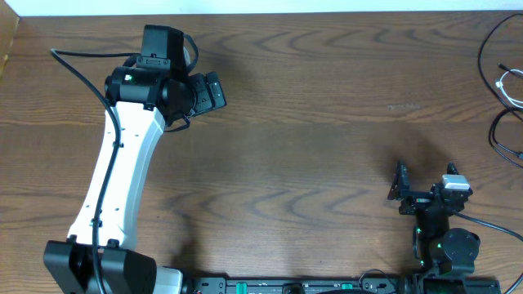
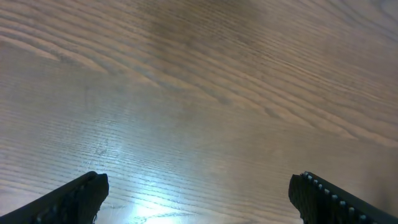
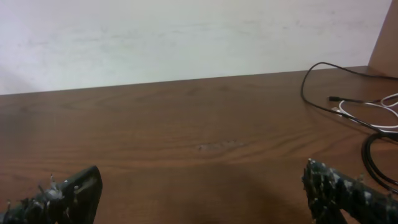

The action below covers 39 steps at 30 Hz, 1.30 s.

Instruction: Untangle cables

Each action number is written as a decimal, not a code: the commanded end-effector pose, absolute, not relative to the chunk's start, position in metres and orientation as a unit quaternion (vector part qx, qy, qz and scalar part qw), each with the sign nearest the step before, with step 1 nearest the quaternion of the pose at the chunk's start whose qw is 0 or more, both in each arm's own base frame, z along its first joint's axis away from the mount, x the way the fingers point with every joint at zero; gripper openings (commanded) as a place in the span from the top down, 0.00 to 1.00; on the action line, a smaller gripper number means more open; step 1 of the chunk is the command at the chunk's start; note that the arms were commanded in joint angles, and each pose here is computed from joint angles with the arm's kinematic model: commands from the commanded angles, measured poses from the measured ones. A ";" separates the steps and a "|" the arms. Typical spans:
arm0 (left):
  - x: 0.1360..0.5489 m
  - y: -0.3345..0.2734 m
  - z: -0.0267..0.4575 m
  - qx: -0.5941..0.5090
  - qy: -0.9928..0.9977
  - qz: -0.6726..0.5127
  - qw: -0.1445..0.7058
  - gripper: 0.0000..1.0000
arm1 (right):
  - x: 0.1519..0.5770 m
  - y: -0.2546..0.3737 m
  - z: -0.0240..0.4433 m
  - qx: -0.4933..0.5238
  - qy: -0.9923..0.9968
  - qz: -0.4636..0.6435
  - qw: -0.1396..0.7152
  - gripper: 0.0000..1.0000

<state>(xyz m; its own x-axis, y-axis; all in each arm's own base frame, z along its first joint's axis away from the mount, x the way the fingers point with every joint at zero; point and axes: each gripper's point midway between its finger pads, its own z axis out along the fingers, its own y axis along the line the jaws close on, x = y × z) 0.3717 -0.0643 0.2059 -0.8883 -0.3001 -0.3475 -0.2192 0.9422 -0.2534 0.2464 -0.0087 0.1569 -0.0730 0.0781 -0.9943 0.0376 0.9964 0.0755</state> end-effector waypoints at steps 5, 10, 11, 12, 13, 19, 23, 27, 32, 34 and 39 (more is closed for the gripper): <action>0.371 -0.064 0.203 -0.128 0.968 -0.099 0.192 0.02 | 0.246 -0.006 0.156 0.037 0.733 0.021 0.679 0.01; 0.371 -0.064 0.203 -0.128 0.968 -0.099 0.192 0.02 | 0.246 -0.006 0.156 0.037 0.733 0.021 0.679 0.01; 0.371 -0.064 0.203 -0.128 0.968 -0.099 0.192 0.02 | 0.246 -0.006 0.156 0.037 0.733 0.021 0.679 0.01; 0.371 -0.064 0.203 -0.128 0.968 -0.099 0.192 0.02 | 0.246 -0.006 0.156 0.037 0.733 0.021 0.679 0.01; 0.371 -0.064 0.203 -0.128 0.968 -0.099 0.192 0.02 | 0.246 -0.006 0.156 0.037 0.733 0.021 0.679 0.01; 0.372 -0.063 0.200 -0.129 0.969 -0.098 0.188 0.02 | 0.246 -0.006 0.156 0.037 0.733 0.021 0.679 0.01; 0.371 -0.063 0.205 -0.128 0.967 -0.100 0.194 0.02 | 0.246 -0.006 0.156 0.037 0.733 0.021 0.679 0.01; 0.364 -0.064 0.226 -0.125 0.961 -0.107 0.222 0.02 | 0.246 -0.006 0.156 0.037 0.733 0.021 0.679 0.01; 0.347 -0.061 0.270 -0.120 0.944 -0.123 0.282 0.02 | 0.246 -0.006 0.156 0.037 0.733 0.021 0.679 0.01; 0.338 -0.060 0.289 -0.117 0.935 -0.130 0.308 0.02 | 0.246 -0.006 0.156 0.037 0.733 0.021 0.679 0.01; 0.308 -0.051 0.337 -0.116 0.907 -0.135 0.383 0.02 | 0.246 -0.006 0.156 0.037 0.733 0.021 0.679 0.01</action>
